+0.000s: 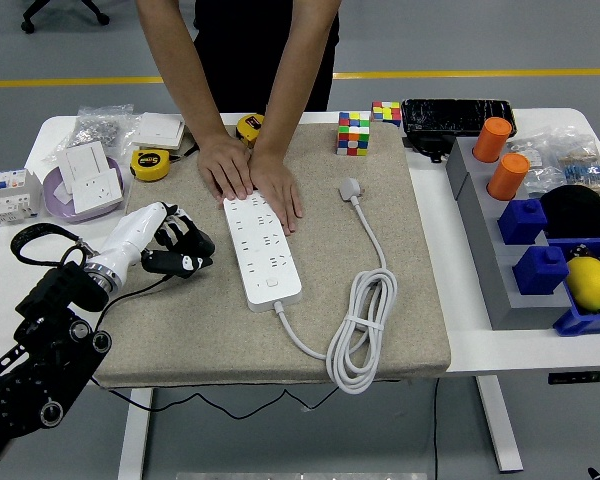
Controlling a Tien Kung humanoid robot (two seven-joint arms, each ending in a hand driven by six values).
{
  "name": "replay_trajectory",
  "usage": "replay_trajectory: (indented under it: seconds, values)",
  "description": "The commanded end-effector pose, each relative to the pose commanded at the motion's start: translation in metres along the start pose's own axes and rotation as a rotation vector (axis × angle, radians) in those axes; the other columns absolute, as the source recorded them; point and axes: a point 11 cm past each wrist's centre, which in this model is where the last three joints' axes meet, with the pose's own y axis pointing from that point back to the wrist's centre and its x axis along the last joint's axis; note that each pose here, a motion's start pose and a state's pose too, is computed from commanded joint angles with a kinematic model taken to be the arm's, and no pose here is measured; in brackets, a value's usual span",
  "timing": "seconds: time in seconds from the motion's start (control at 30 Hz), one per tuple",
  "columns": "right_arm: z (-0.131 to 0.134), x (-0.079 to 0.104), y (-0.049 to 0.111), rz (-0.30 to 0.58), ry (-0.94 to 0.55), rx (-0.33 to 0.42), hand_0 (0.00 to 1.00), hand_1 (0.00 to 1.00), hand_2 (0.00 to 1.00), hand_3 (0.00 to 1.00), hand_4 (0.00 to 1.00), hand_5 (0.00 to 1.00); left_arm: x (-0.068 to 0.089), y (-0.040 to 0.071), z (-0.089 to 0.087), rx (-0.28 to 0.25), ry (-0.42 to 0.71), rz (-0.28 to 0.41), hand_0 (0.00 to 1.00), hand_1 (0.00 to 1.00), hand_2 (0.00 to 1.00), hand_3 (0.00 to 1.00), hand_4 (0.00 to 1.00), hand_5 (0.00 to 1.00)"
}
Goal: Pick up the plug,place it near the board,insert it into the board,press the button
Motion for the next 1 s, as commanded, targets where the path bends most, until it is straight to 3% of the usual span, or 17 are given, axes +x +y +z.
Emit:
replay_trajectory:
  seconds: [0.07,0.1,0.37,0.47,0.5,0.67,0.7,0.87,0.9,1.0]
  values:
    - [0.001,0.0,0.0,0.0,-0.001,-0.002,0.998,0.914,0.834,0.834,0.998,0.998,0.001,0.0,0.001,-0.012,0.073,-0.002,0.734,0.787,0.762,0.789,0.998,0.673]
    - [0.001,0.0,0.0,-0.001,-0.002,-0.001,0.998,0.914,0.834,0.834,0.998,0.998,0.001,0.0,0.003,-0.021,0.103,-0.002,0.998,0.998,0.998,0.998,0.998,0.998]
    - [-0.003,-0.002,0.0,-0.003,-0.006,0.007,0.998,0.914,0.834,0.834,0.998,0.998,0.0,0.003,0.013,-0.092,0.402,0.008,0.998,0.998,0.998,0.998,0.998,0.998]
    - [-0.003,-0.003,0.0,-0.004,-0.006,0.007,0.998,0.914,0.834,0.834,0.998,0.998,0.005,0.008,0.019,-0.134,0.563,0.087,0.998,0.998,0.998,0.998,0.998,0.998]
    - [-0.003,-0.003,0.0,-0.004,-0.006,0.007,0.998,0.914,0.834,0.833,0.998,0.998,0.007,0.01,0.022,-0.147,0.625,0.114,0.948,0.979,0.952,0.942,0.998,0.998]
    - [-0.002,-0.007,0.0,-0.011,-0.009,0.003,0.998,0.914,0.834,0.833,0.998,0.998,0.017,0.024,0.026,-0.207,0.916,0.239,0.948,0.979,0.952,0.942,0.998,0.998]
    - [-0.002,-0.008,0.0,-0.013,-0.012,0.003,0.998,0.914,0.834,0.834,0.998,0.998,0.02,0.028,0.024,-0.209,0.97,0.272,0.87,0.907,0.882,0.884,0.998,0.998]
    - [0.002,-0.016,0.001,-0.026,-0.014,0.001,0.998,0.914,0.834,0.834,0.998,0.998,0.028,0.051,0.004,-0.173,1.205,0.392,0.87,0.907,0.882,0.884,0.998,0.998]
    - [0.004,-0.018,0.001,-0.03,-0.011,-0.001,0.998,0.914,0.834,0.833,0.998,0.998,0.029,0.057,-0.003,-0.153,1.231,0.419,0.855,0.86,0.821,0.829,0.998,0.998]
    - [0.008,-0.021,0.001,-0.038,0.005,-0.009,0.998,0.914,0.834,0.833,0.998,0.998,0.03,0.067,-0.016,-0.11,1.157,0.461,0.855,0.86,0.821,0.829,0.998,0.998]
